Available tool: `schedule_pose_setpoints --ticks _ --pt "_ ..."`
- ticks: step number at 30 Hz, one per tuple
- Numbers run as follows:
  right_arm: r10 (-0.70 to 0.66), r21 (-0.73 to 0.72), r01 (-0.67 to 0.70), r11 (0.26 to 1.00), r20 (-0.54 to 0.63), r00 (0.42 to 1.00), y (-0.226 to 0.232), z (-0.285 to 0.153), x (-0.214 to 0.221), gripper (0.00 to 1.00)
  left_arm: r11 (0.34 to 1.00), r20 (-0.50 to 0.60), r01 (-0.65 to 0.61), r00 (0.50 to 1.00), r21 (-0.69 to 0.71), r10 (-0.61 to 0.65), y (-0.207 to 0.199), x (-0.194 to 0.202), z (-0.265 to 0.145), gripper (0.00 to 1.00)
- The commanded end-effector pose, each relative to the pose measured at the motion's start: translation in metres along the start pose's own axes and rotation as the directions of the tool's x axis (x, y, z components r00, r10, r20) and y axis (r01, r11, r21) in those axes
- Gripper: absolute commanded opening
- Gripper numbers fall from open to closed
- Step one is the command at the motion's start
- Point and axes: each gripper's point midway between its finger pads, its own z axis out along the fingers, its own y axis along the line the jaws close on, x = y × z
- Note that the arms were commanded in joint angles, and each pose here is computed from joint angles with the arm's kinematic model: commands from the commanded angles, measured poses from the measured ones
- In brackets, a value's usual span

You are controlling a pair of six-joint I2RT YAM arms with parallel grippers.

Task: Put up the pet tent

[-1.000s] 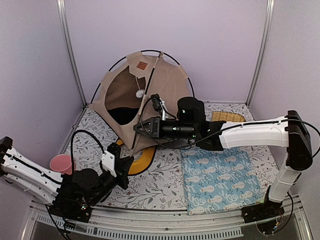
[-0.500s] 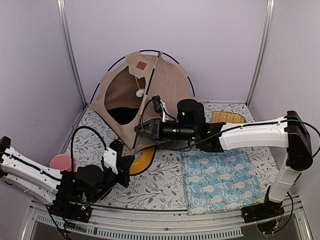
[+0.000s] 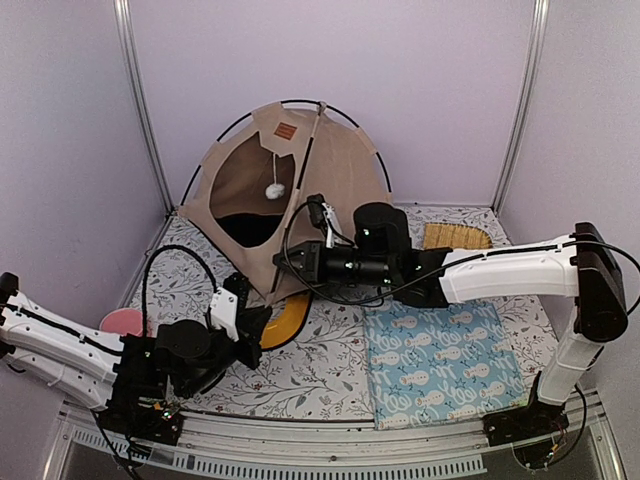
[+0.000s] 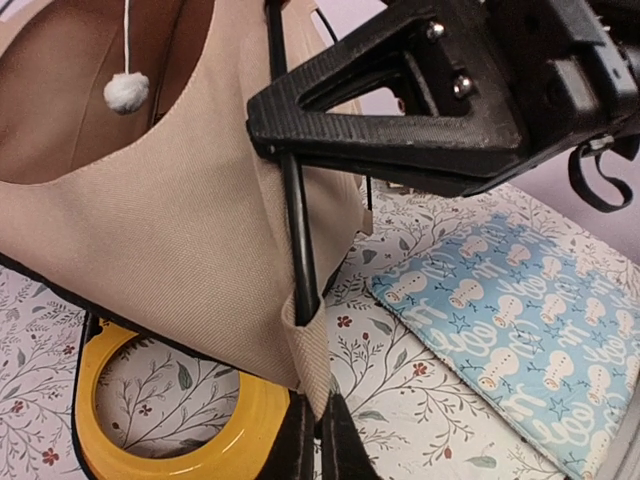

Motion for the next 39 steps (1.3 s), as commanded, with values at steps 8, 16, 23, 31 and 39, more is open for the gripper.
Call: schedule_pose_setpoints --ticks 8,16,23,31,39 --pt "-0.050 0.125 0.045 0.991 0.032 0.998 -0.026 -0.008 -0.006 0.00 0.997 0.001 0.056 0.998 0.056 -0.056 -0.009 -0.022 0.006 0.09" --pt "-0.116 0.196 0.112 0.974 0.009 0.993 -0.034 -0.019 -0.008 0.00 0.995 0.010 0.099 0.995 0.031 -0.100 0.002 -0.037 0.007 0.17" --pt "-0.174 0.290 0.174 0.941 -0.027 0.984 -0.058 -0.044 -0.017 0.00 0.982 -0.006 0.186 0.983 -0.046 -0.186 0.038 -0.047 0.011 0.23" --pt "-0.157 0.458 0.146 0.877 -0.015 0.988 -0.110 -0.088 -0.036 0.00 0.963 -0.078 0.243 0.964 -0.112 -0.253 0.076 -0.039 0.025 0.24" --pt "-0.176 0.514 0.163 0.842 -0.023 0.984 -0.129 -0.110 -0.048 0.00 0.946 -0.097 0.295 0.946 -0.135 -0.309 0.093 -0.037 0.034 0.27"
